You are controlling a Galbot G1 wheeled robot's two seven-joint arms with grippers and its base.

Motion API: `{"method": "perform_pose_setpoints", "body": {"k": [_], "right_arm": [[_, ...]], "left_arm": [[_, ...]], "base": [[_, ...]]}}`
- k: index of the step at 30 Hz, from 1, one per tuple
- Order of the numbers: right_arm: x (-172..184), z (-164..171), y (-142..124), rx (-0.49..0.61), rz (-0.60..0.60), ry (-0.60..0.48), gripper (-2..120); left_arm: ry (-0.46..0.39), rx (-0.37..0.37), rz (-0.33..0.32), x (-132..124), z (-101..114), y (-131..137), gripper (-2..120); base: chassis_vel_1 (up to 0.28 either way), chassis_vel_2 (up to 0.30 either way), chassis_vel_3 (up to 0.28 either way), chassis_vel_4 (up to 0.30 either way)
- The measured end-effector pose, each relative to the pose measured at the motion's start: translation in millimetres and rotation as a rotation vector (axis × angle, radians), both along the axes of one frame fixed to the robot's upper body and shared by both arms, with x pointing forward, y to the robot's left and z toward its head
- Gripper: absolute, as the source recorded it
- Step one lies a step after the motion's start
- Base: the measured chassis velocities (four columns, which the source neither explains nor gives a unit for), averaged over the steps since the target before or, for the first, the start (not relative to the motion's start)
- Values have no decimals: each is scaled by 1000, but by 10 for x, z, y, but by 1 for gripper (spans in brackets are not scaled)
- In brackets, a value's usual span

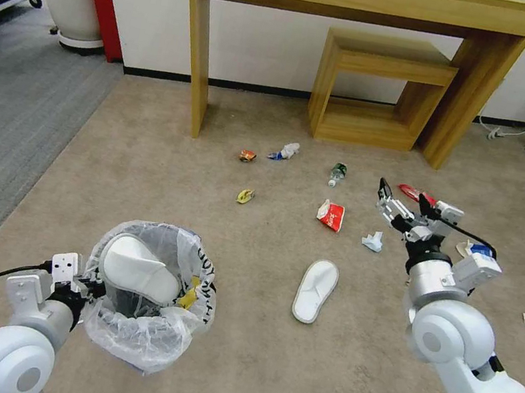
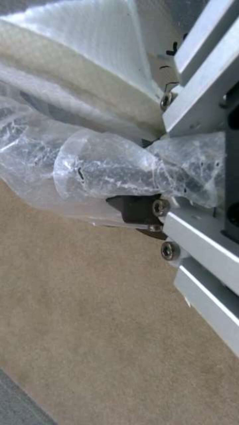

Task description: Pick up the trash bin and place the garbage on the floor into it.

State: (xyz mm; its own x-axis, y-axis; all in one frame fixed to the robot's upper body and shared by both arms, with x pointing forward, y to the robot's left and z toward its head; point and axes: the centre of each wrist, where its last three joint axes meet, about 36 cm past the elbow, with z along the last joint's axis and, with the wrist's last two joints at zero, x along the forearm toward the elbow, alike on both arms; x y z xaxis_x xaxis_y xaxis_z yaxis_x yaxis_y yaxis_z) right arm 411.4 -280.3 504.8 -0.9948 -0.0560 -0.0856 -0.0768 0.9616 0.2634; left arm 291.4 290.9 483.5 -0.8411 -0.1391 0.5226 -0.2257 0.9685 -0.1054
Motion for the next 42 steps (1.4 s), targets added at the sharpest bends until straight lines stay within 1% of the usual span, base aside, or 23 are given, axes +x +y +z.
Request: {"method": "perform_pose_setpoints", "body": {"k": [9,19,24,31,35,36,38,39,42], "right_arm": [[-31,-57,29,-6,-1,11,100],[-62,-66,35,-10,5,14,100],[-59,-105,70,-11,10,12,100],[-43,-127,133,-1,19,-1,100],[-30,-118,159,6,16,23,100],[-25,-116,169,10,12,31,100],[-9,-106,203,28,-21,113,100],[-9,-106,203,28,-21,113,100],[61,-232,195,28,-97,329,100]], "left_arm": [[2,5,2,-39,1,-6,1],[-3,7,6,-54,-3,-15,1],[-5,8,9,-57,-13,-15,1],[-6,8,10,-49,-17,-11,1],[-5,9,11,-48,-19,-7,1],[-4,9,11,-48,-20,-7,1],[-3,9,12,-48,-24,-4,1],[-3,9,12,-48,-24,-4,1],[-2,9,15,-35,-39,5,1]], "base": [[-31,34,29,-24],[-176,194,177,-204],[-136,141,132,-120],[-16,23,6,-13],[0,0,0,0],[0,0,0,0],[0,0,0,0],[0,0,0,0],[0,0,0,0]]}}
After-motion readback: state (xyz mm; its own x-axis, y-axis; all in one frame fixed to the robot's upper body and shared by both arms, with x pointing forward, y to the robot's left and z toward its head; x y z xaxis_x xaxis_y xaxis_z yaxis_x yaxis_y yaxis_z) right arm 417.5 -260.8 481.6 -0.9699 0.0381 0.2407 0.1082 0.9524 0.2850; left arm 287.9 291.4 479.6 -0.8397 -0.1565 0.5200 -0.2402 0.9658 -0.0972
